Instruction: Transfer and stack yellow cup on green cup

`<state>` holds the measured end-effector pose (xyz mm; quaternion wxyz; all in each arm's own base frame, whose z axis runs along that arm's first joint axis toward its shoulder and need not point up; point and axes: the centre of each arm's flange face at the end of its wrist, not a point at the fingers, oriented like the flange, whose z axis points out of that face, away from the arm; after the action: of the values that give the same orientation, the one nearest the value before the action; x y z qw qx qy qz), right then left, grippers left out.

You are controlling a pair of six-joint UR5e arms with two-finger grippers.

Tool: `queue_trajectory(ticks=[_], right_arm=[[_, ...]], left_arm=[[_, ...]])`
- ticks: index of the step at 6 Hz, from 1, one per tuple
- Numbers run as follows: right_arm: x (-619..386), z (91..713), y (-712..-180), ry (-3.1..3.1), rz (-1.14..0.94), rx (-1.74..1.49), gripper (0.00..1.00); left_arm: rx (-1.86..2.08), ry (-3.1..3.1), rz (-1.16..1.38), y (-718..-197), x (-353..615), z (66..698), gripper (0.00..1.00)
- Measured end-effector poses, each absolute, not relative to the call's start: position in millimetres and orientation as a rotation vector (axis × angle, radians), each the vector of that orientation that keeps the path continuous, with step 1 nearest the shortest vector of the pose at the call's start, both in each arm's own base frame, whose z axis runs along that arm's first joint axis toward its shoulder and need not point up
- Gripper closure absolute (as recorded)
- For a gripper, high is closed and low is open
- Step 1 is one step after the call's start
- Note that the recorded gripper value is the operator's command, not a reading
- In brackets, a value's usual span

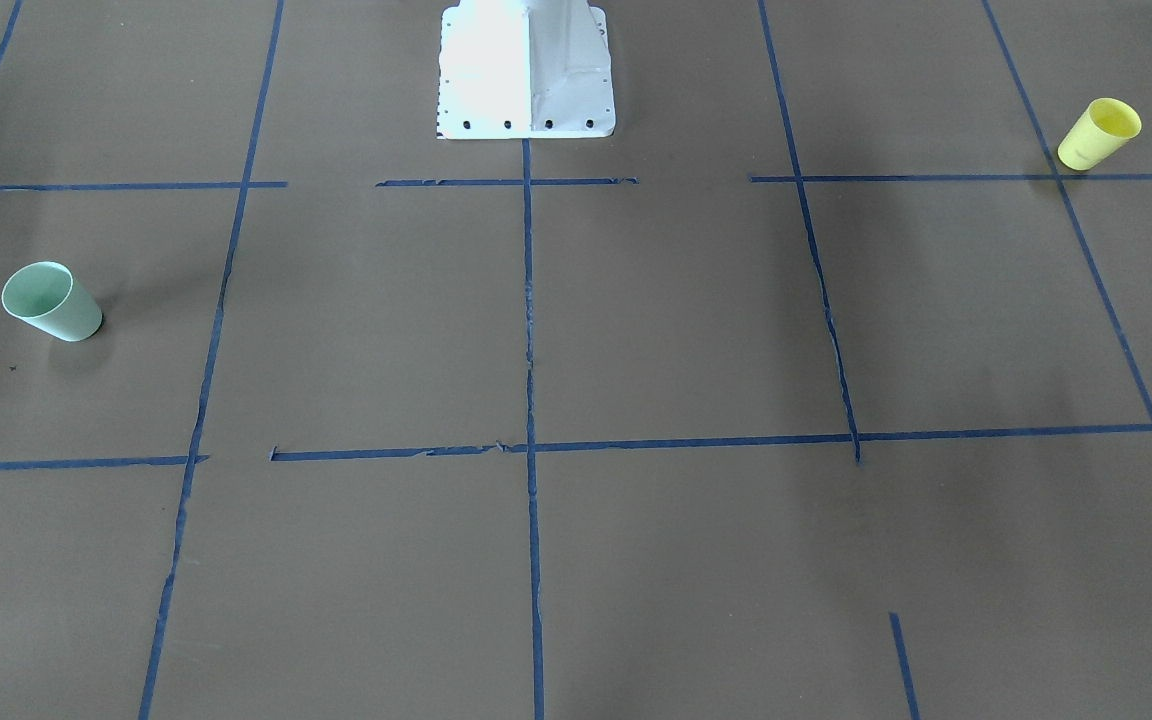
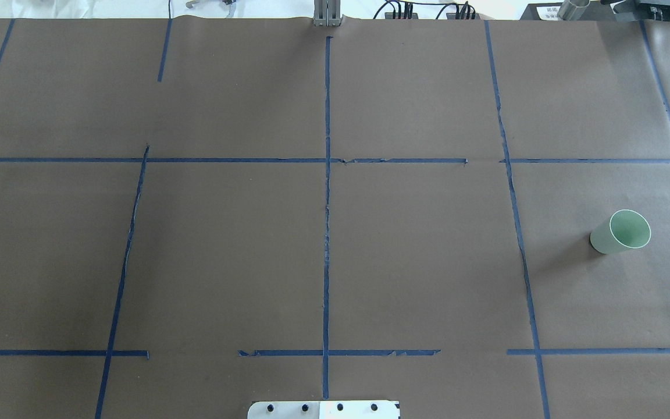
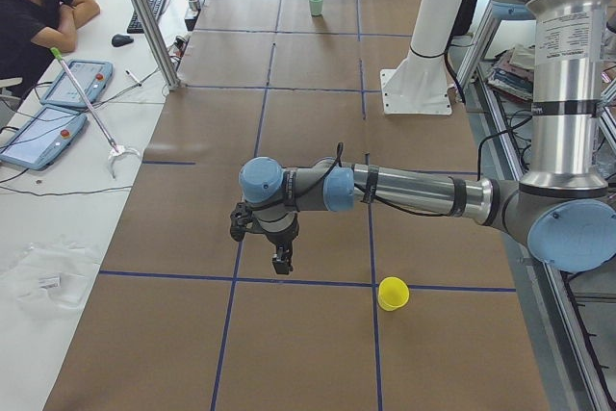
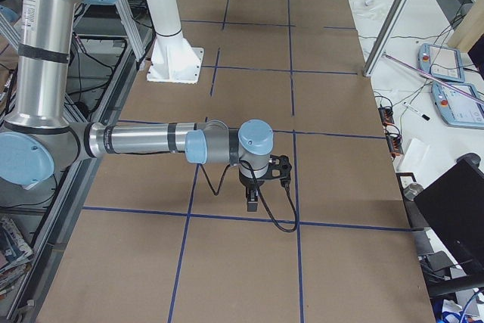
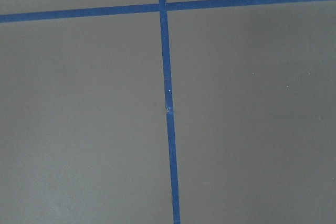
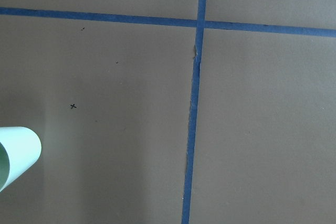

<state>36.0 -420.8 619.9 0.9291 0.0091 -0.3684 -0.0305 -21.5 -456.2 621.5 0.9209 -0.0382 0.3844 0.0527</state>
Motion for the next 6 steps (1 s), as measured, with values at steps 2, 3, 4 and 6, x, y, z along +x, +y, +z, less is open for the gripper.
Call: queue_trajectory(ticks=[2,3,4,6], right_arm=[[36.0,619.9,-420.8,-0.755,-0.062,0.019,0.00],[36.0,619.8,-420.8,-0.755,-0.062,0.019,0.00],[36.0,619.3,-420.9,-0.755,-0.063,0.020,0.00],[35.9,618.9,-421.0,-0.755,-0.063,0.021,0.00]], left_arm=[[-0.066,0.787,0.118,-455.8,-21.8,616.6,0.00],[-0.062,0.789,0.120,-455.7,-21.5,613.8,0.00],[-0.061,0.786,0.120,-455.7,-21.1,613.0,0.00],[-0.060,0.787,0.119,-456.0,-20.0,610.9,0.00]])
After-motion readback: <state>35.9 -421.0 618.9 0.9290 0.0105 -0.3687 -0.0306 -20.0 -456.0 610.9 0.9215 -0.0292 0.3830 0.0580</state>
